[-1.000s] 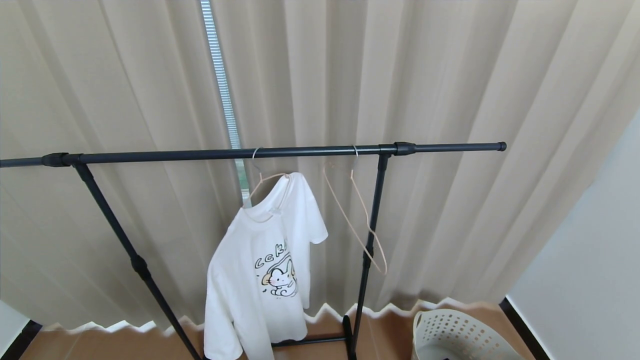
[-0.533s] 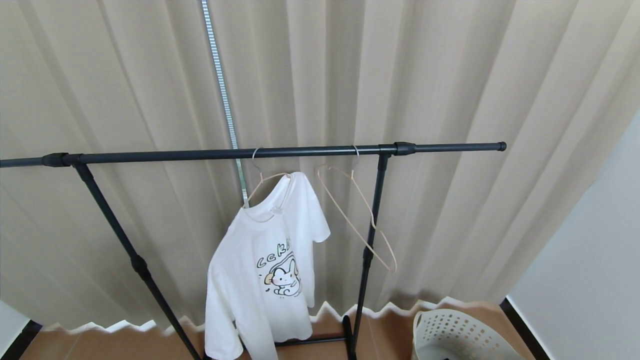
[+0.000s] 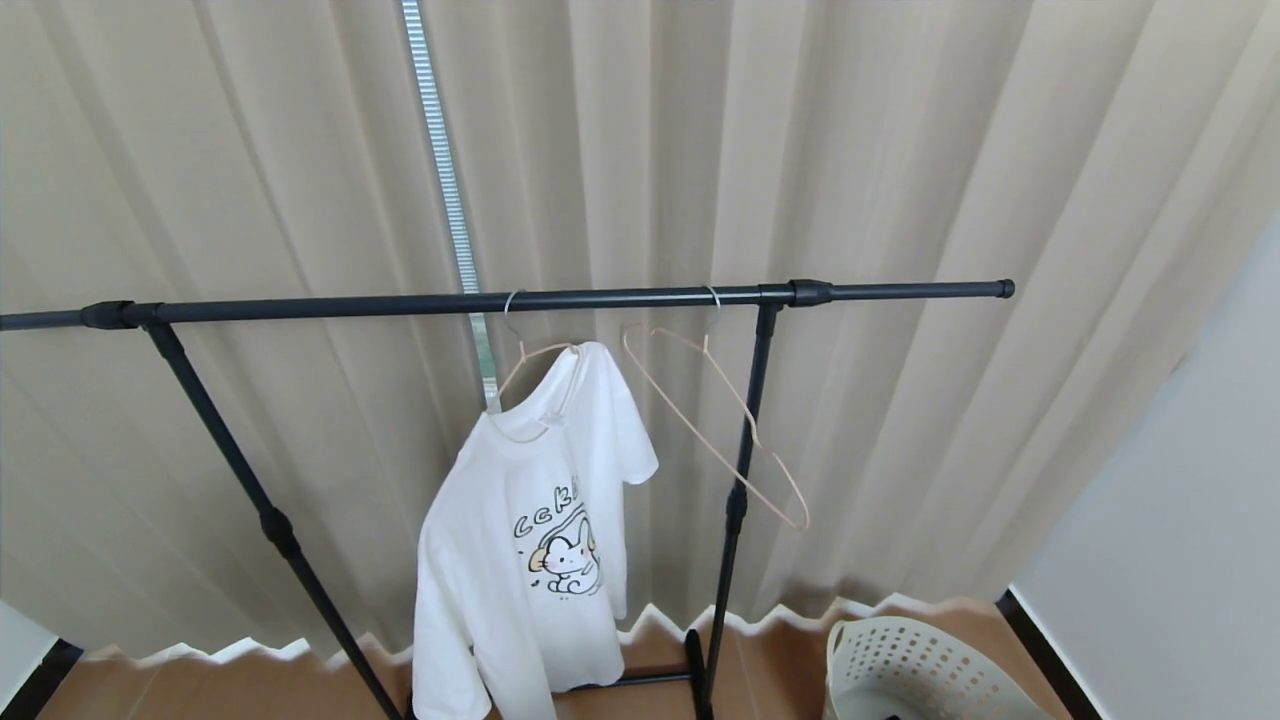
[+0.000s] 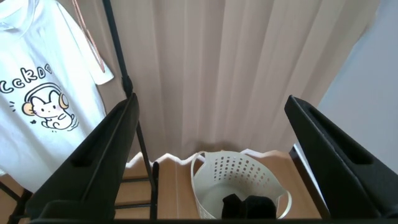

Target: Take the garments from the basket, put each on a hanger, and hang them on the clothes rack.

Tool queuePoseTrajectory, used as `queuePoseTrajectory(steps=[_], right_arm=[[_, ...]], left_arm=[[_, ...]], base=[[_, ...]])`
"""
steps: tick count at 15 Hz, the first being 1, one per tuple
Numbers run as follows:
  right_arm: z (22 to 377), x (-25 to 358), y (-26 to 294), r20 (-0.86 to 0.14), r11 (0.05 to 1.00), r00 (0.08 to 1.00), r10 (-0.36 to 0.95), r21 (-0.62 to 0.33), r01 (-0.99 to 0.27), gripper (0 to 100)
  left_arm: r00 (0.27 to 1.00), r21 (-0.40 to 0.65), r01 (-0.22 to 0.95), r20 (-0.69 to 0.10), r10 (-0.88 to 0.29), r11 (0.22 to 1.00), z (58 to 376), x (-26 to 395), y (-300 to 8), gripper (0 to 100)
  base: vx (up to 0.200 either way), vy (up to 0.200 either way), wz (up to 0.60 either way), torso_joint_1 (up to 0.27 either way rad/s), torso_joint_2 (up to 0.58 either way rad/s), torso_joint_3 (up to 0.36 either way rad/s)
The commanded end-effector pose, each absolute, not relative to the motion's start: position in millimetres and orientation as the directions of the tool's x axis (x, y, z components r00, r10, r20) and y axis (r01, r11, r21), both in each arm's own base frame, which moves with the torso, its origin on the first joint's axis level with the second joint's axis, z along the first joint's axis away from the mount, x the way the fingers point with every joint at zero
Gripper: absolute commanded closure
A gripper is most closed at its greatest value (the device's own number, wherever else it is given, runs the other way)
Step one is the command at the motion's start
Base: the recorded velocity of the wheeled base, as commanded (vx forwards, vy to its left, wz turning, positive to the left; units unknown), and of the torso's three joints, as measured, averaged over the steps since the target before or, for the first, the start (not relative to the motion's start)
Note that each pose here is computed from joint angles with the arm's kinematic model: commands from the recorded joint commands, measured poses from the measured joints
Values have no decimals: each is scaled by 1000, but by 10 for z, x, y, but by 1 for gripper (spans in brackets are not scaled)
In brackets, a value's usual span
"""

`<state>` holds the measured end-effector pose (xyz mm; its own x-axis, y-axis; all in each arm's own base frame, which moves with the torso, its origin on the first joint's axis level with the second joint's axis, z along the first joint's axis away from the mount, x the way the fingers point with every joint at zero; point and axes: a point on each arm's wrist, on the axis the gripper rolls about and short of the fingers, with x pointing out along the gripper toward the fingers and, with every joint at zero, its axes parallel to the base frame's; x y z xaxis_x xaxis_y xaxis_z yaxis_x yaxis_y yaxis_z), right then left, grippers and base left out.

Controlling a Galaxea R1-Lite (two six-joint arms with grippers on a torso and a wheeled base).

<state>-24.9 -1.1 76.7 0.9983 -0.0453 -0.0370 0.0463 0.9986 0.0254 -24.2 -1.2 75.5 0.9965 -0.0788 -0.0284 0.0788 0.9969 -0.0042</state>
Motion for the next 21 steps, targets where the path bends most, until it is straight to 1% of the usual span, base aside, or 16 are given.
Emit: queuePoseTrajectory(steps=[1,21], right_arm=[[763,-248,-11,-38,999,998,-44,26,45,0],[767,-245,-13,-25,998,998,-51,28,51,0]], left_arm=[[997,-5,78,-28,-78,997,753,-241,-12,0],[997,-9,78,-26,-78,997,763,-244,-12,0]], base=[[0,0,0,-95,232,124],[0,0,0,-146,336,185]])
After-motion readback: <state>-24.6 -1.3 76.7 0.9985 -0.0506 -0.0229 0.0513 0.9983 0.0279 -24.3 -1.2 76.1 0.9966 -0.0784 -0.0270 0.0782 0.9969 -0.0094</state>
